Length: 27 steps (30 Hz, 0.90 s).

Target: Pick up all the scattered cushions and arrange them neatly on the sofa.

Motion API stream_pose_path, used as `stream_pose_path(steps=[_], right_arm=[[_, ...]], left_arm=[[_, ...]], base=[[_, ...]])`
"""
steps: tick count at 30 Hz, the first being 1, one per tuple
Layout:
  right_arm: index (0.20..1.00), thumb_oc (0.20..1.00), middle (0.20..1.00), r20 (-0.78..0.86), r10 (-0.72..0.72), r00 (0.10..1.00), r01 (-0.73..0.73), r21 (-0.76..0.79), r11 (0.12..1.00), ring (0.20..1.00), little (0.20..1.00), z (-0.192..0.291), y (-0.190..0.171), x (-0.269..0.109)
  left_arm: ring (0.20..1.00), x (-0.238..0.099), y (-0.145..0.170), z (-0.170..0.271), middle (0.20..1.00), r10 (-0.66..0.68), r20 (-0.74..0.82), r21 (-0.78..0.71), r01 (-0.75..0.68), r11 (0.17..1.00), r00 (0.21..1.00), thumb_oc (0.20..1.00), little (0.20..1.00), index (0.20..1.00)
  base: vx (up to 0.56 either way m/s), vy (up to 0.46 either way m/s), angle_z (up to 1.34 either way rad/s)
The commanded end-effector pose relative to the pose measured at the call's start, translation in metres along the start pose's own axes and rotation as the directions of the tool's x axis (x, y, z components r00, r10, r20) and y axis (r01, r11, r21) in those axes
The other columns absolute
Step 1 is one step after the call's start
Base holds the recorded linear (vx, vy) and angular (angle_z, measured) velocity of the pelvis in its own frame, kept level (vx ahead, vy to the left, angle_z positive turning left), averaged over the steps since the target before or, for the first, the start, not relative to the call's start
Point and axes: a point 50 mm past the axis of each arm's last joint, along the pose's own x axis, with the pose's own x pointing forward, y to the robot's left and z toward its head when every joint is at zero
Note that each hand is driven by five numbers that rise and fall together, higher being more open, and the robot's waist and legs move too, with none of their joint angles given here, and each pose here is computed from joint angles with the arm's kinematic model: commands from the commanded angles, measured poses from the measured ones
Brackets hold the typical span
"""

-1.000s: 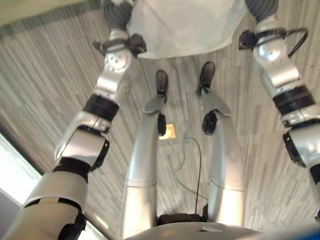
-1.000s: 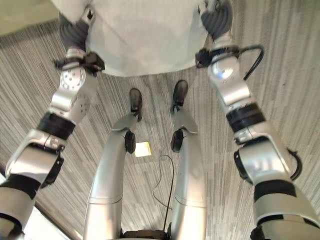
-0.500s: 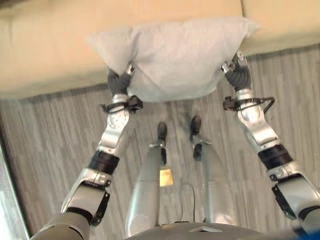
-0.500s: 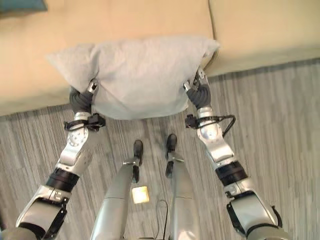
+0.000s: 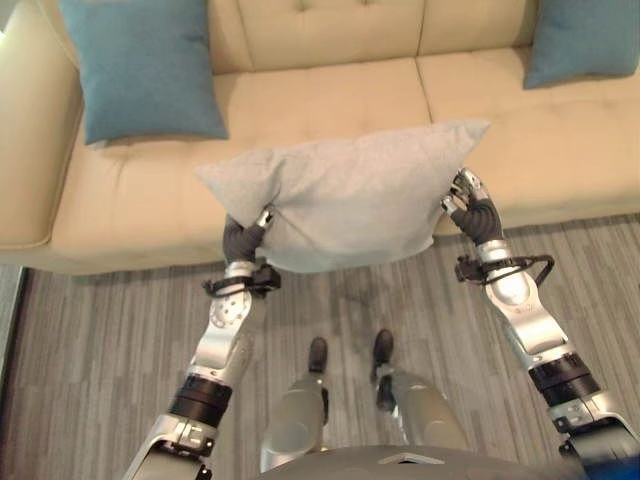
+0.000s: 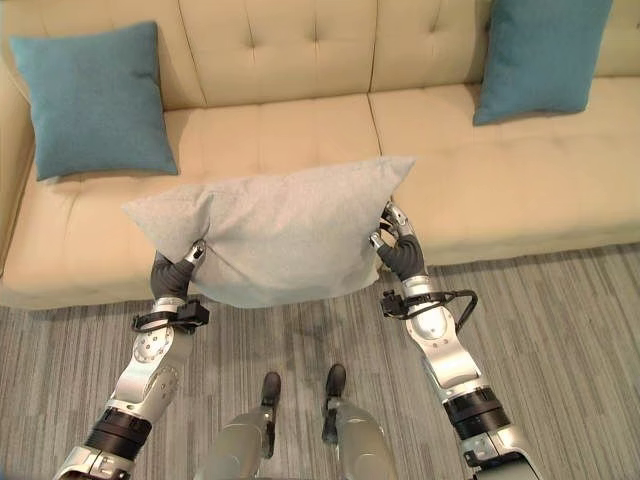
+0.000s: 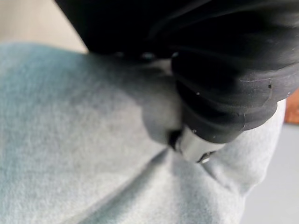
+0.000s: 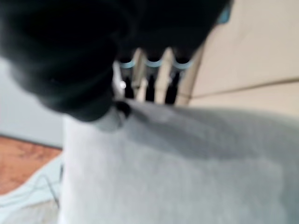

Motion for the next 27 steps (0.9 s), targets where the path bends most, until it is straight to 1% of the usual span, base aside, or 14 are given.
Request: stream_pose_path(steps=[1, 5, 8, 12, 18, 23, 27], right_arm=[[0.200, 0.200, 0.200, 0.170, 0.021, 0.985, -0.026, 0.023, 0.999, 0.200, 0.200, 0.028, 0.006, -0.001], [0.200, 0.200, 0.200, 0.119, 0.008, 0.993, -0.011, 0.024, 1.000, 0.200, 0.200, 0.017, 0.004, -0.009], [0.200, 0.200, 0.200, 0.105, 0.019, 0.994, -0.021, 0.019, 1.000, 0.200, 0.200, 0.015, 0.008, -0.009], [0.200, 0.200, 0.200, 0.080, 0.029, 0.996, -0.033, 0.044, 0.998, 0.200, 0.200, 0.011, 0.014, -0.011], [0.200, 0.200, 0.200, 0.091, 0.051, 0.995, -0.056, 0.059, 0.997, 0.200, 0.200, 0.013, 0.022, -0.009], [0.200, 0.200, 0.200, 0.111, 0.076, 0.991, -0.083, 0.059, 0.995, 0.200, 0.200, 0.017, 0.027, -0.002], [0.200, 0.200, 0.200, 0.095, 0.077, 0.992, -0.083, 0.054, 0.995, 0.200, 0.200, 0.013, 0.023, -0.007]], left_arm=[[0.200, 0.005, -0.030, 0.033, 0.200, -0.183, 0.186, -0.016, 0.189, 0.982, 0.965, 0.200, 0.200, 0.200], [0.200, -0.001, -0.034, 0.023, 0.200, -0.216, 0.137, -0.005, 0.219, 0.976, 0.967, 0.200, 0.200, 0.200], [0.200, -0.005, -0.031, 0.018, 0.200, -0.209, 0.115, -0.012, 0.211, 0.977, 0.971, 0.200, 0.200, 0.200], [0.200, -0.010, -0.027, 0.016, 0.200, -0.213, 0.100, -0.009, 0.215, 0.977, 0.972, 0.200, 0.200, 0.200], [0.200, -0.011, -0.031, 0.019, 0.200, -0.257, 0.111, 0.053, 0.252, 0.966, 0.960, 0.200, 0.200, 0.200], [0.200, -0.007, -0.028, 0.019, 0.200, -0.228, 0.109, 0.041, 0.225, 0.974, 0.968, 0.200, 0.200, 0.200], [0.200, -0.008, -0.030, 0.016, 0.200, -0.243, 0.100, 0.030, 0.241, 0.970, 0.965, 0.200, 0.200, 0.200]], base=[[0.10, 0.006, 0.21], [0.16, 0.075, 0.18], [0.19, 0.144, -0.07], [0.22, 0.217, -0.31], [0.09, 0.180, -0.27], [0.17, -0.049, -0.13], [0.19, -0.113, 0.27]])
